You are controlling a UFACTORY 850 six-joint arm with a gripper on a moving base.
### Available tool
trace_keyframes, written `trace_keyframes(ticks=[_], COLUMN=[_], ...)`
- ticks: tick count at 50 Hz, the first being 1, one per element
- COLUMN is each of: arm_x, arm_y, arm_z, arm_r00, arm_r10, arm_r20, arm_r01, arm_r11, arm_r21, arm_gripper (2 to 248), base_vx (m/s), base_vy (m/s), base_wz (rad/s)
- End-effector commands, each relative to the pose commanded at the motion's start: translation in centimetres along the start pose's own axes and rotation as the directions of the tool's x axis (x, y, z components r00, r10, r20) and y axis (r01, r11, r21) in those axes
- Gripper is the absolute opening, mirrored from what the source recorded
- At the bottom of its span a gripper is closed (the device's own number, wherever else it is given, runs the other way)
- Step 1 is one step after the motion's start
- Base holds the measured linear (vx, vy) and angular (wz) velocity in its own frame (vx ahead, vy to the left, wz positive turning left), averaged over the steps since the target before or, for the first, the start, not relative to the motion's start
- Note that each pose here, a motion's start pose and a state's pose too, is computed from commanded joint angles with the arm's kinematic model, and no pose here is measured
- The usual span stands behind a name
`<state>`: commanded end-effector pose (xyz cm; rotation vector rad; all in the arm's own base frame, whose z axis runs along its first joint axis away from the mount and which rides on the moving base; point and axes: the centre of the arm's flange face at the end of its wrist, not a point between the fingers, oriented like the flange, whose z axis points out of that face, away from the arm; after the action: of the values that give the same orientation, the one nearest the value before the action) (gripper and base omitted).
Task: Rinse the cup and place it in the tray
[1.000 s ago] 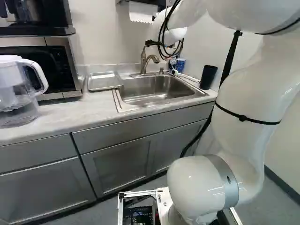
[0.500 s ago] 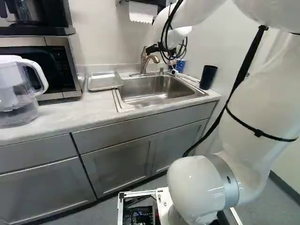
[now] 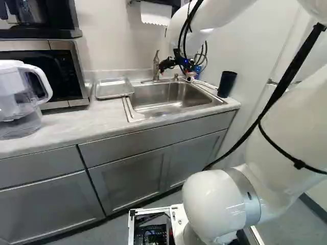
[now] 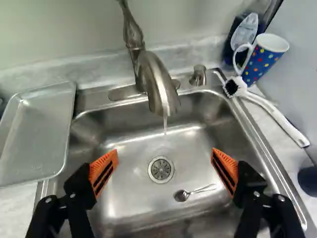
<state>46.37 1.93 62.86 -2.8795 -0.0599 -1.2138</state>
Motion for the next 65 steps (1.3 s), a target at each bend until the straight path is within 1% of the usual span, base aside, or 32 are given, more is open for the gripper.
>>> trace_keyframes(ticks=[4, 22, 25, 30, 35, 44, 54, 65], arm_x=[-0.4, -0.4, -0.3, 0.0, 0.5, 1.4, 3.1, 5.0], arm_y=[0.0, 0.0, 0.0, 0.0, 0.0, 0.0, 0.0, 0.1], arm_z=[0.0, 0.0, 0.0, 0.0, 0.0, 0.0, 0.6, 1.3], arm_r00=[0.999, 0.999, 1.0, 1.0, 0.999, 0.989, 0.969, 0.938], arm_r10=[0.0, 0.0, 0.0, 0.004, 0.011, 0.023, 0.049, 0.084], arm_r20=[0.042, 0.039, 0.031, -0.004, -0.051, -0.143, -0.243, -0.336], arm_r01=[0.0, 0.0, 0.0, -0.004, -0.01, -0.023, -0.047, -0.081], arm_r11=[1.0, 1.0, 1.0, 1.0, 1.0, 1.0, 0.999, 0.996], arm_r21=[0.0, 0.0, 0.0, 0.001, 0.003, 0.007, 0.014, 0.024], arm_gripper=[247, 247, 247, 247, 247, 247, 247, 247], base_vx=[0.0, 0.0, 0.0, 0.0, 0.0, 0.0, 0.0, 0.0], base_vy=[0.0, 0.0, 0.0, 0.0, 0.0, 0.0, 0.0, 0.0], base_wz=[0.0, 0.0, 0.0, 0.0, 0.0, 0.0, 0.0, 0.0])
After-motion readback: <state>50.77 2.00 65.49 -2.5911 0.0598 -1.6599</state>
